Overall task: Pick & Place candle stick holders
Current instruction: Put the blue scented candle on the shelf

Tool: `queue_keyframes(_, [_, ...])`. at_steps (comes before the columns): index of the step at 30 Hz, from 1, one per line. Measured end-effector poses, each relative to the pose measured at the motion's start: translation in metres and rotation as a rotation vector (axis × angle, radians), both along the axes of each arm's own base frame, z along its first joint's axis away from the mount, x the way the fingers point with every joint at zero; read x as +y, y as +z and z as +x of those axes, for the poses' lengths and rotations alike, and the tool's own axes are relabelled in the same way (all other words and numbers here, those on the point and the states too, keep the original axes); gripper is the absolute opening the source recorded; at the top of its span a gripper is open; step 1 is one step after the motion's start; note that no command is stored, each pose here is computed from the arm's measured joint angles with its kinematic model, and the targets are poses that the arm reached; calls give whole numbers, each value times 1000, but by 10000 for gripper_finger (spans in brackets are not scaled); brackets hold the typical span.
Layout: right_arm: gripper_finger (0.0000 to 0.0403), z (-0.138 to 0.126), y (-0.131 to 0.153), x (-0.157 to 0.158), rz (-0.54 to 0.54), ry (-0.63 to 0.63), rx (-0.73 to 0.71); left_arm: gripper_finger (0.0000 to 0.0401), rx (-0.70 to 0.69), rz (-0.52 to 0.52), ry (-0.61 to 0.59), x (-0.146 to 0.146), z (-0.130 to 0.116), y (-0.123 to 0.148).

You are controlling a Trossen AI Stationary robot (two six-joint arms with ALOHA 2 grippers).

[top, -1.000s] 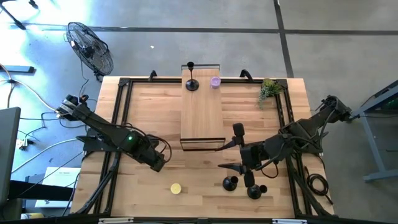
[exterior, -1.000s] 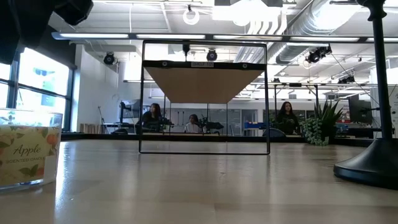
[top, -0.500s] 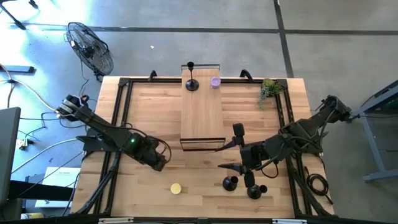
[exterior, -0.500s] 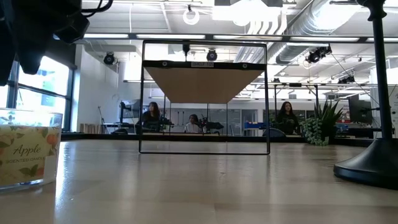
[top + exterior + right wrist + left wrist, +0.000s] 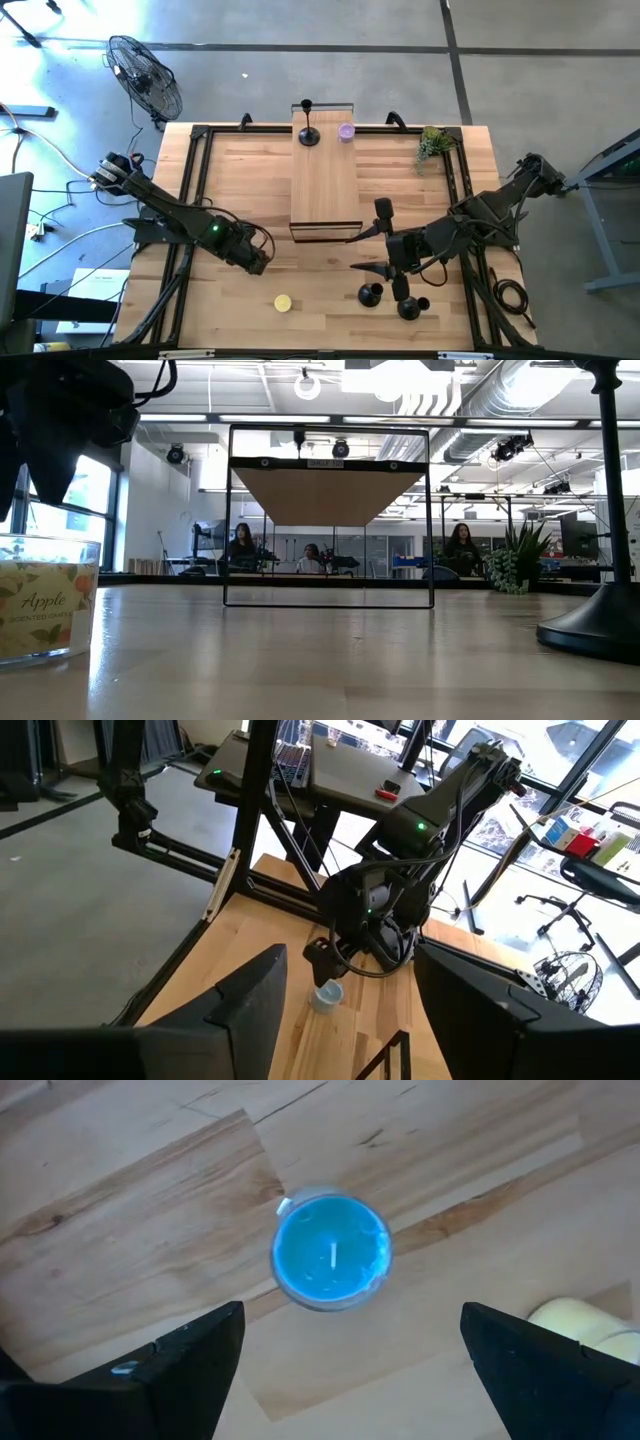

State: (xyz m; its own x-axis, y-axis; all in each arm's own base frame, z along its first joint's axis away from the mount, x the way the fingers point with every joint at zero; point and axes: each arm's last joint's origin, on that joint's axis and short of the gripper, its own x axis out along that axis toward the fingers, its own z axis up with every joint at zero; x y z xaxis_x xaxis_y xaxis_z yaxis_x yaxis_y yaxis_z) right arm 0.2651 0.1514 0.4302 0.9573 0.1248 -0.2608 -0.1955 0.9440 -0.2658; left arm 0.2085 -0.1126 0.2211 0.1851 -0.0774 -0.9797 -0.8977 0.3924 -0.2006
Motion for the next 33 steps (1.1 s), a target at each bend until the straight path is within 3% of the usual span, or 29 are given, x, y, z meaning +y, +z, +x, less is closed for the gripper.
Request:
queue_keyframes(18, [216,0,-1,0,-4,0,5,365,52,46,-3,-5,12,-20])
queue_keyframes(33, [216,0,0,0,-1,1,5,365,68,-10,-11,5,20,-22])
